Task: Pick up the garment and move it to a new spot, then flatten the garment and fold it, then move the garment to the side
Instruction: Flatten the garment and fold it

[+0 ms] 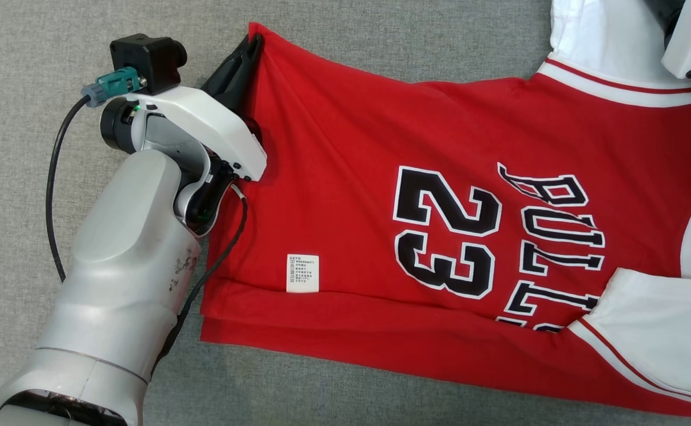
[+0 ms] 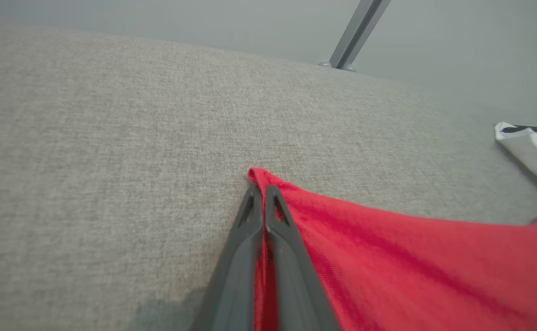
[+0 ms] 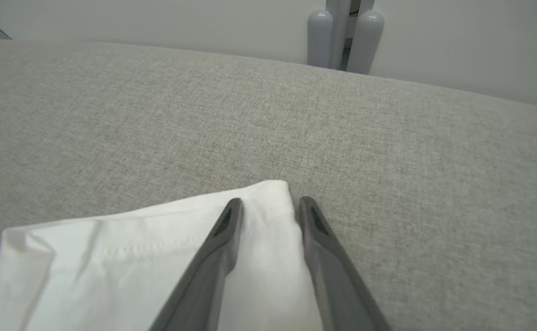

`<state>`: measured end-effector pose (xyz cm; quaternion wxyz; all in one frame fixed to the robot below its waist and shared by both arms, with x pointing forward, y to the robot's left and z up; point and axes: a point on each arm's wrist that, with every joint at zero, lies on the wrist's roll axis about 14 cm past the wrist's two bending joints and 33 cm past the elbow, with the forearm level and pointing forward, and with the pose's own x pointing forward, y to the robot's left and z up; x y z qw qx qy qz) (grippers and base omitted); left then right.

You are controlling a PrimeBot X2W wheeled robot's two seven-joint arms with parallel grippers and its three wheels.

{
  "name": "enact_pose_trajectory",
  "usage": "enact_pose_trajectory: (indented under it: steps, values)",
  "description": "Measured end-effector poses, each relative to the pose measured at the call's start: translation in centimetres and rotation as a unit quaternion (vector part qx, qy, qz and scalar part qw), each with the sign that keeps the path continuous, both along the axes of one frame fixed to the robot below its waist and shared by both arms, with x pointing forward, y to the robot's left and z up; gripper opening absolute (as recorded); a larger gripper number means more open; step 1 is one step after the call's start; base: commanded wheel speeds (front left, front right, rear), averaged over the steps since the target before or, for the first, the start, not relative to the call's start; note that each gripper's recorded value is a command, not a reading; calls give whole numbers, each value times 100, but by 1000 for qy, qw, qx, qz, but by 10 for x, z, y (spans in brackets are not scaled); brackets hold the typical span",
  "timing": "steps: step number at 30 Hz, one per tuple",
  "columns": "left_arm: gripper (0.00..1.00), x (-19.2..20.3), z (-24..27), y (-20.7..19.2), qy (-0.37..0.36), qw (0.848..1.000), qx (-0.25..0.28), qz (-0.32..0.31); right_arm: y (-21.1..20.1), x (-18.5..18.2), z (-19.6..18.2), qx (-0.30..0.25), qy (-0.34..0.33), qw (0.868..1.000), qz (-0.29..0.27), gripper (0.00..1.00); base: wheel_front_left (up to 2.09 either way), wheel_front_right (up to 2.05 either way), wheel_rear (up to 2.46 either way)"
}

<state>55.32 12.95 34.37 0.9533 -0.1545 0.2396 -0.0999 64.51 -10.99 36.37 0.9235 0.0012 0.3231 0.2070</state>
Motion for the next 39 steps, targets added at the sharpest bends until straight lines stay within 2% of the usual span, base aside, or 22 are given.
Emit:
enact_pose_trajectory:
  steps: [1,5,11,16,23,32,39]
  values:
    - [0,0,0,0,0,1000,-1,0,0,-1,-1,0,5,1000,0,0,0,0,0]
    - [0,0,2,0,-1,1000,-3,0,-2,2,5,3,-5,1000,0,0,0,0,0]
    - [0,-3,7,5,-8,1000,0,1,-10,13,36,39,-62,997,-23,0,0,0,0]
    - [0,-7,11,14,-14,1000,9,4,-14,16,71,75,-110,991,-32,0,0,0,0]
    - [0,-9,21,18,-24,1000,6,3,-22,5,99,109,-145,983,-41,0,0,0,0]
    - [0,-35,37,10,-38,999,-19,-16,-30,-44,113,162,-165,972,-35,0,0,0,0]
    - [0,-65,49,8,-42,999,-19,-27,-49,-103,107,217,-152,962,-65,0,0,0,0]
